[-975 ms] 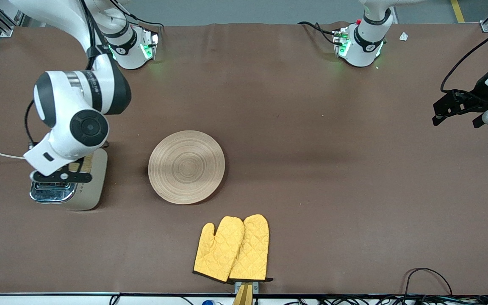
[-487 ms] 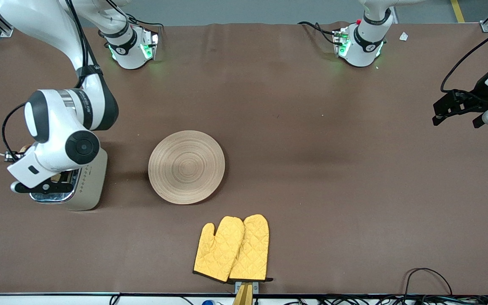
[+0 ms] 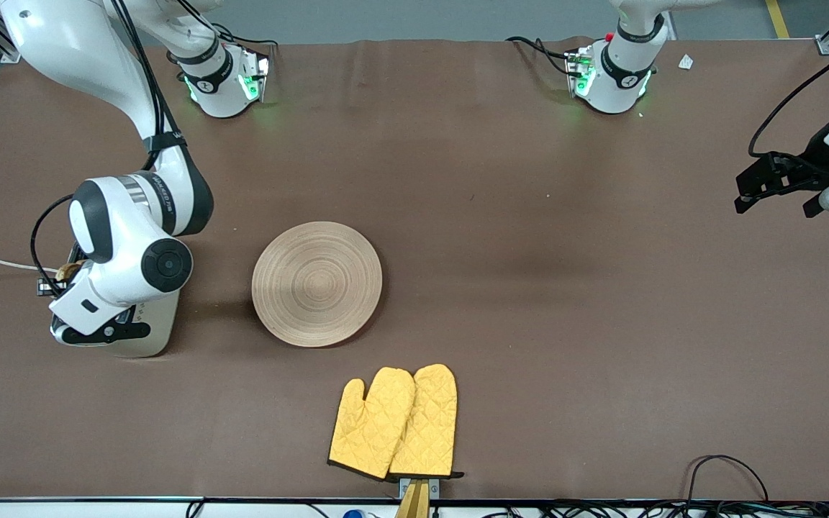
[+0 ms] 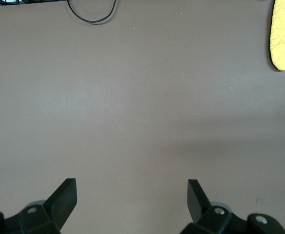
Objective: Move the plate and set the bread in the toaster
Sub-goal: 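Lower the bread into the toaster slot and open the right gripper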
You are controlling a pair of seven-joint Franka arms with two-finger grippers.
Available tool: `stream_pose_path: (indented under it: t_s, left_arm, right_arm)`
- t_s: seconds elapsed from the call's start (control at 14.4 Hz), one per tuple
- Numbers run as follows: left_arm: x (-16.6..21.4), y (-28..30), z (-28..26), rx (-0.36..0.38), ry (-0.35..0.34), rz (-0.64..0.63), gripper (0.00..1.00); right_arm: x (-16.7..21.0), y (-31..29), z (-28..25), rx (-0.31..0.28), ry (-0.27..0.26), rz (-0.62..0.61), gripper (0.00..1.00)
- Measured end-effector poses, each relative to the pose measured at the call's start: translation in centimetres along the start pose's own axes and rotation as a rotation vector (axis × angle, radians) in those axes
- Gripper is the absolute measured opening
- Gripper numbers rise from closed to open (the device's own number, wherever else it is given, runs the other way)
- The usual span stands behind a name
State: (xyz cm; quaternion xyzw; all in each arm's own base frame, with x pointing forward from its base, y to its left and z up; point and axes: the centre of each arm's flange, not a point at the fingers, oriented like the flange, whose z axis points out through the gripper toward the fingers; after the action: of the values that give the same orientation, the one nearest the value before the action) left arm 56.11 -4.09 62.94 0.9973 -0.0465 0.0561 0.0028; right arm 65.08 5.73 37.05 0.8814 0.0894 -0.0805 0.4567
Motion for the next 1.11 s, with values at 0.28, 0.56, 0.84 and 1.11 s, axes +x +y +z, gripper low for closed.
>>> stream_pose_path:
  t_s: [0.28,0.56,0.84,1.11]
  left_arm:
    - [0.0,0.0,0.0,0.000,0.000,0.000,1.00]
    - [0.0,0.0,0.0,0.000,0.000,0.000,1.00]
    - [0.0,0.0,0.0,0.000,0.000,0.000,1.00]
    - [0.0,0.0,0.0,0.000,0.000,0.000,1.00]
  right_arm:
    - [0.3,-2.5,1.4,0.128,-0.051,0.007,0.37]
    - [0.2,-1.5,-1.4,0.197,-0.034,0.046,0.81]
    - [-3.3,6.1,-7.5,0.385,-0.053,0.174,1.00]
    - [-8.4,13.5,-8.7,0.658,-0.099,0.285,1.00]
